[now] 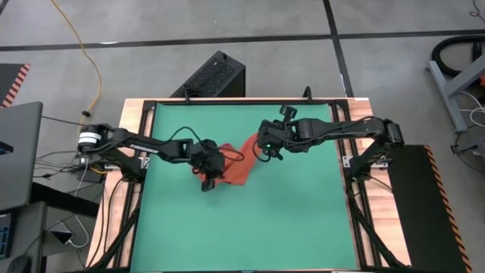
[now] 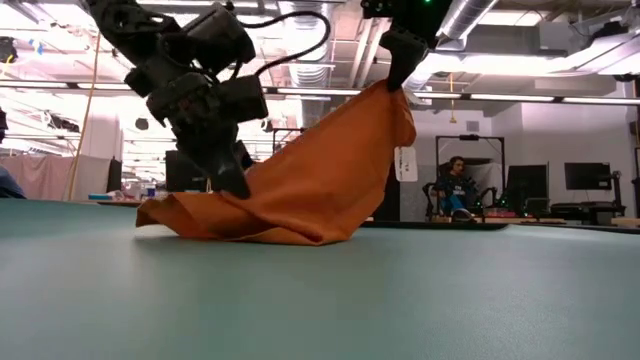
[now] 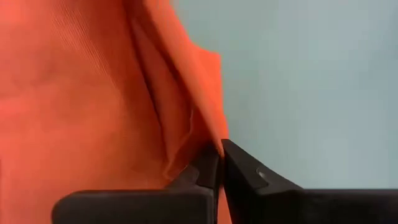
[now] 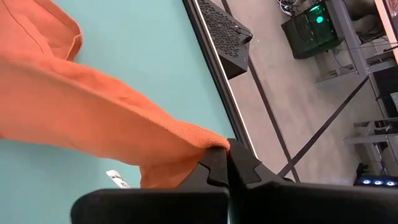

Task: Roll towel into tight, uniform cylinder
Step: Fold the orange table napkin

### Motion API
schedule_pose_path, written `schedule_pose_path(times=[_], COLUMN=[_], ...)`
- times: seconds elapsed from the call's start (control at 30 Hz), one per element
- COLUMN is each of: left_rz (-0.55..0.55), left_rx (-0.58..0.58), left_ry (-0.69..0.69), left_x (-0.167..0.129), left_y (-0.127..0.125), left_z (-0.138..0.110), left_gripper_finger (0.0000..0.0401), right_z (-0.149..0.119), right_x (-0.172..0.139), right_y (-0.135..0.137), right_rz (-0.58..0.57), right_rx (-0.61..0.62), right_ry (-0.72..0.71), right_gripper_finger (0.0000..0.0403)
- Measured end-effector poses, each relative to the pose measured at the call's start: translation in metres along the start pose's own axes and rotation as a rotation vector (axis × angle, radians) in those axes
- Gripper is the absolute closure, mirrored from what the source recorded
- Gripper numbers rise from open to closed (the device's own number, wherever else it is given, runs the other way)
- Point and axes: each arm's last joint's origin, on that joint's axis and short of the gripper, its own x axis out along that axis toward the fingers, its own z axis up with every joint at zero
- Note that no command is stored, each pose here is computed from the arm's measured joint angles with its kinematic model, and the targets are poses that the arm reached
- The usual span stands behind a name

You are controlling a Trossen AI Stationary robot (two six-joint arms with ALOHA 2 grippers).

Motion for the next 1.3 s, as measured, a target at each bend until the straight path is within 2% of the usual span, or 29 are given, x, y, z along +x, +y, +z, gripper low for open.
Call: schedule_pose_path(times=[0.13, 0.2, 0.43, 0.6, 0.73, 0.87, 1.03, 1.3], left_rz=[-0.01, 0.028, 0.296, 0.438, 0.632, 0.815, 0.991, 1.157], left_rx=[-0.004, -0.001, 0.122, 0.145, 0.201, 0.269, 0.35, 0.369], left_ry=[-0.009, -0.01, -0.056, -0.064, -0.03, -0.007, 0.049, -0.014], left_x=[-0.016, -0.033, -0.115, -0.17, -0.204, -0.223, -0.233, -0.26], left_y=[-0.014, -0.021, -0.045, -0.056, -0.059, -0.051, -0.024, 0.029], left_z=[0.013, 0.024, 0.065, 0.083, 0.091, 0.099, 0.107, 0.122], left_gripper_finger=[0.0401, 0.0401, 0.0401, 0.0401, 0.0401, 0.0401, 0.0401, 0.0401], right_z=[-0.001, -0.001, 0.0, 0.007, 0.015, 0.023, 0.03, 0.041], right_x=[0.002, 0.004, 0.005, -0.007, -0.019, -0.025, -0.026, -0.012], right_y=[-0.002, -0.005, -0.01, -0.017, -0.027, -0.044, -0.069, -0.104], right_rz=[-0.02, -0.04, -0.106, -0.164, -0.253, -0.332, -0.49, -0.568], right_rx=[0.026, 0.046, 0.059, 0.073, 0.075, 0.089, 0.083, 0.066], right_ry=[0.009, 0.014, 0.01, -0.026, -0.064, -0.084, -0.065, -0.031], right_gripper_finger=[0.04, 0.04, 0.04, 0.04, 0.04, 0.04, 0.04, 0.04])
